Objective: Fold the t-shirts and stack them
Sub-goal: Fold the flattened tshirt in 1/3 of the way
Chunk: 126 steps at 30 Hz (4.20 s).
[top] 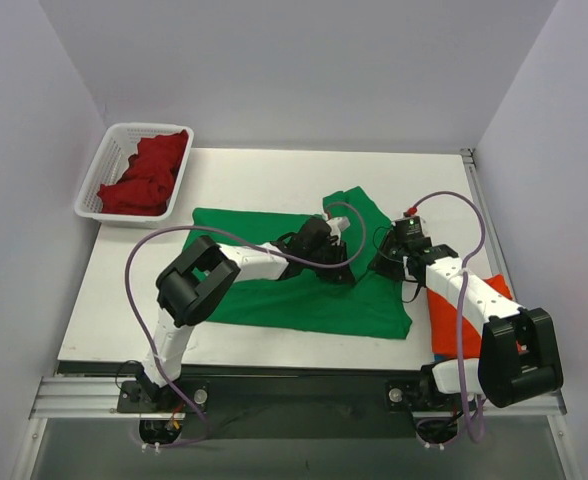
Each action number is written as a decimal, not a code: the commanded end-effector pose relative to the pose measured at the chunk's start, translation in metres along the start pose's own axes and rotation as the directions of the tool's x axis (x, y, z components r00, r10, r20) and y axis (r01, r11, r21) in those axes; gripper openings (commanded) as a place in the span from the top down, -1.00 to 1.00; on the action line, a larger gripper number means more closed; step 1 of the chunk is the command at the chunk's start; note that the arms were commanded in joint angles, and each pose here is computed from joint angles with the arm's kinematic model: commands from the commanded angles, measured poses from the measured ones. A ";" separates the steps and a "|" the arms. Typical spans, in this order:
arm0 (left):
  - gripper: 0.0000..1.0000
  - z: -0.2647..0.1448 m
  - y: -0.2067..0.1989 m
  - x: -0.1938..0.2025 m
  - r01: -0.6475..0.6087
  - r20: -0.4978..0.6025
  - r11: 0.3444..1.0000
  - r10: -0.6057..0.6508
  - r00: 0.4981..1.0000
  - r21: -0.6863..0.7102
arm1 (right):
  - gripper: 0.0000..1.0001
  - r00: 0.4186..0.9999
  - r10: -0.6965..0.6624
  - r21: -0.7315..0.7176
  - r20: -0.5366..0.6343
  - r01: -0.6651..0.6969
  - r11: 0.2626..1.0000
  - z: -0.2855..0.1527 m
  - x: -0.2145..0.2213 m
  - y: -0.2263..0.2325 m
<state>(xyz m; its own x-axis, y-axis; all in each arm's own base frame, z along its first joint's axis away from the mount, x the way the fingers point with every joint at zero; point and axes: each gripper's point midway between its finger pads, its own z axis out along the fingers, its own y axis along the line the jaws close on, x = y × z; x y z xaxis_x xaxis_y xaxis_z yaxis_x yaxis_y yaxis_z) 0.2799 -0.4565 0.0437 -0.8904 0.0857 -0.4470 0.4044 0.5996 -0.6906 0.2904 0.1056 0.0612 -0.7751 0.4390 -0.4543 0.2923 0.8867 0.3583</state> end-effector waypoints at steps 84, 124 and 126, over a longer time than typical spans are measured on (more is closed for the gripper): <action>-0.01 -0.030 -0.033 -0.005 -0.213 0.096 0.963 0.231 0.968 -0.164 | 1.00 0.990 0.138 0.047 -0.013 -0.137 0.989 -0.035 0.103 -0.084; 0.06 -0.012 -0.022 0.027 -0.486 -0.117 0.847 0.472 0.874 -0.217 | 1.00 0.992 0.129 0.083 0.014 -0.130 0.988 -0.025 0.106 -0.089; 0.12 -0.012 -0.022 0.027 -0.488 -0.117 0.847 0.473 0.873 -0.213 | 1.00 0.991 0.130 0.084 0.016 -0.131 0.988 -0.025 0.105 -0.090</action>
<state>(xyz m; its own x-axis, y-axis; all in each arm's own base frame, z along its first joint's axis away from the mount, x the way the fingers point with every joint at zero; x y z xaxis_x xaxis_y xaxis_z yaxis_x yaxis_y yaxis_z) 0.2435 -0.4469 0.0426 -0.6400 0.4516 -0.6217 0.7039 0.6689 -0.2387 0.1704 0.0761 0.0052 -0.7293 0.5507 -0.4060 0.4117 0.8271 0.3826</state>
